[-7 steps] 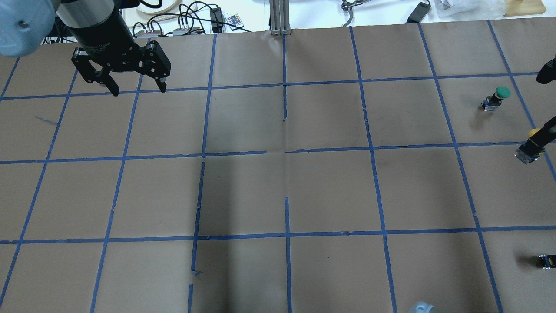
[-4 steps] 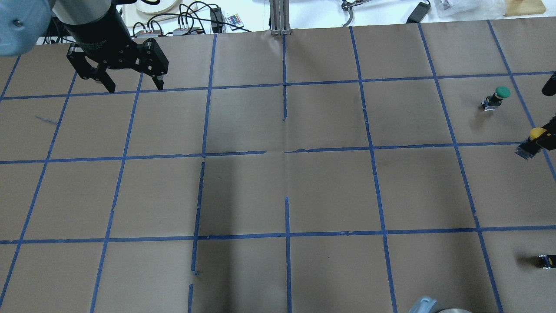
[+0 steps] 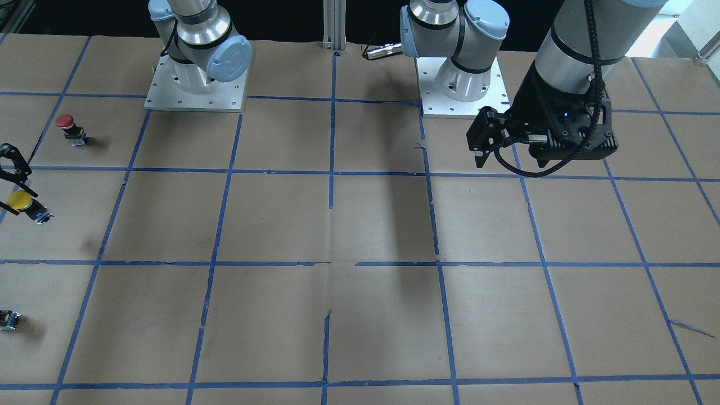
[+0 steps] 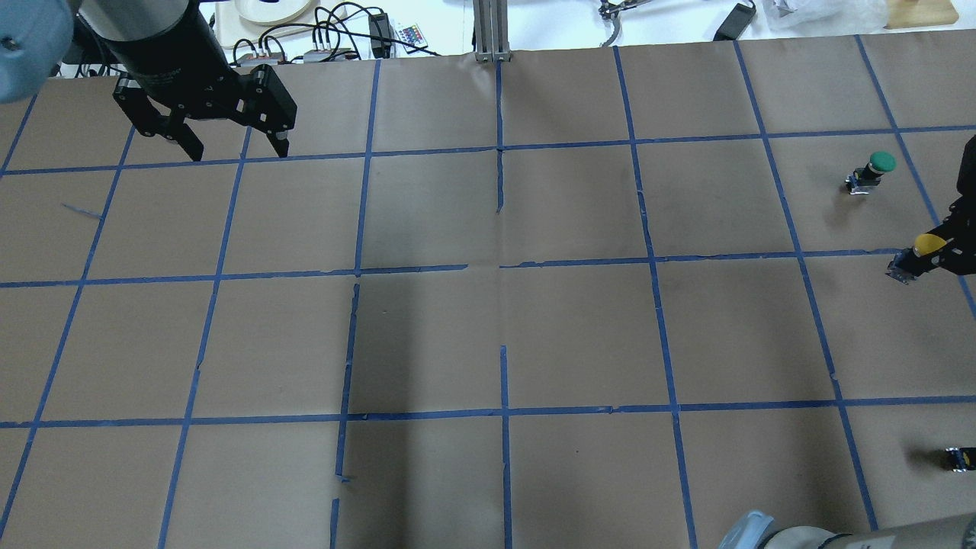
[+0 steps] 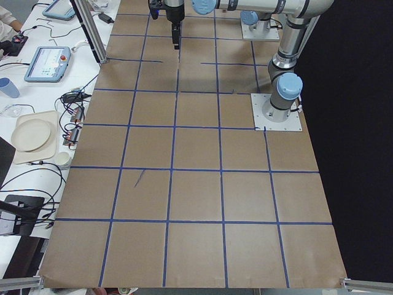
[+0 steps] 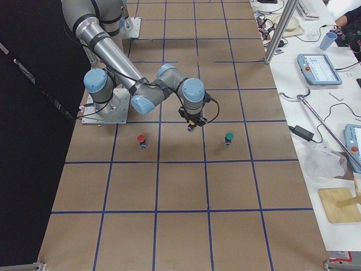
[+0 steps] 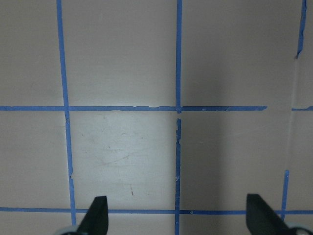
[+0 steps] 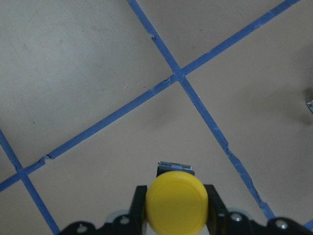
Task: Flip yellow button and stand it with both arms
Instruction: 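Lower the button upright onto the table with the right gripper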
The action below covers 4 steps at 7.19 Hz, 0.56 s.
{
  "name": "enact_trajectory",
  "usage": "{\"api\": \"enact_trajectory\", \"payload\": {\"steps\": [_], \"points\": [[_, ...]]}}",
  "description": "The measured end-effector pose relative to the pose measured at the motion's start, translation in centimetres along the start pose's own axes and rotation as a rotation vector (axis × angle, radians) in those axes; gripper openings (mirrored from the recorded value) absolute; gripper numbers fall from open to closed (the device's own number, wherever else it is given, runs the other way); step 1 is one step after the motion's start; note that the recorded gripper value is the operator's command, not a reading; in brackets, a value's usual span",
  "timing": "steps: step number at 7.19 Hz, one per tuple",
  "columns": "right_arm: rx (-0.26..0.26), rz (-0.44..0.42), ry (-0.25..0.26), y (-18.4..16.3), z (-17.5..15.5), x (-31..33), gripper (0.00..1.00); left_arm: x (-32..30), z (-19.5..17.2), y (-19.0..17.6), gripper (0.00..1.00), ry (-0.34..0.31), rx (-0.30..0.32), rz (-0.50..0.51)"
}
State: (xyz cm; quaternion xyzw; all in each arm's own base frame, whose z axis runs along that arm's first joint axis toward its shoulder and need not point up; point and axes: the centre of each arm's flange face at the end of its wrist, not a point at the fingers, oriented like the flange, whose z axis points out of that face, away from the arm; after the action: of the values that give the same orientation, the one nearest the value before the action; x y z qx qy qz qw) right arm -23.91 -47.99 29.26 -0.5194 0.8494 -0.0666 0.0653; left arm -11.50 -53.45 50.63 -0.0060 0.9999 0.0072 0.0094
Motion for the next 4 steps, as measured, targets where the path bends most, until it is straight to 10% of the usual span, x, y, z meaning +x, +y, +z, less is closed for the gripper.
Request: {"api": "enact_trajectory", "payload": {"steps": [4], "points": [[0.029, -0.099, -0.047, 6.0, 3.4, 1.4, 0.09, 0.0, 0.1, 0.0, 1.0, 0.0, 0.0, -0.001]]}}
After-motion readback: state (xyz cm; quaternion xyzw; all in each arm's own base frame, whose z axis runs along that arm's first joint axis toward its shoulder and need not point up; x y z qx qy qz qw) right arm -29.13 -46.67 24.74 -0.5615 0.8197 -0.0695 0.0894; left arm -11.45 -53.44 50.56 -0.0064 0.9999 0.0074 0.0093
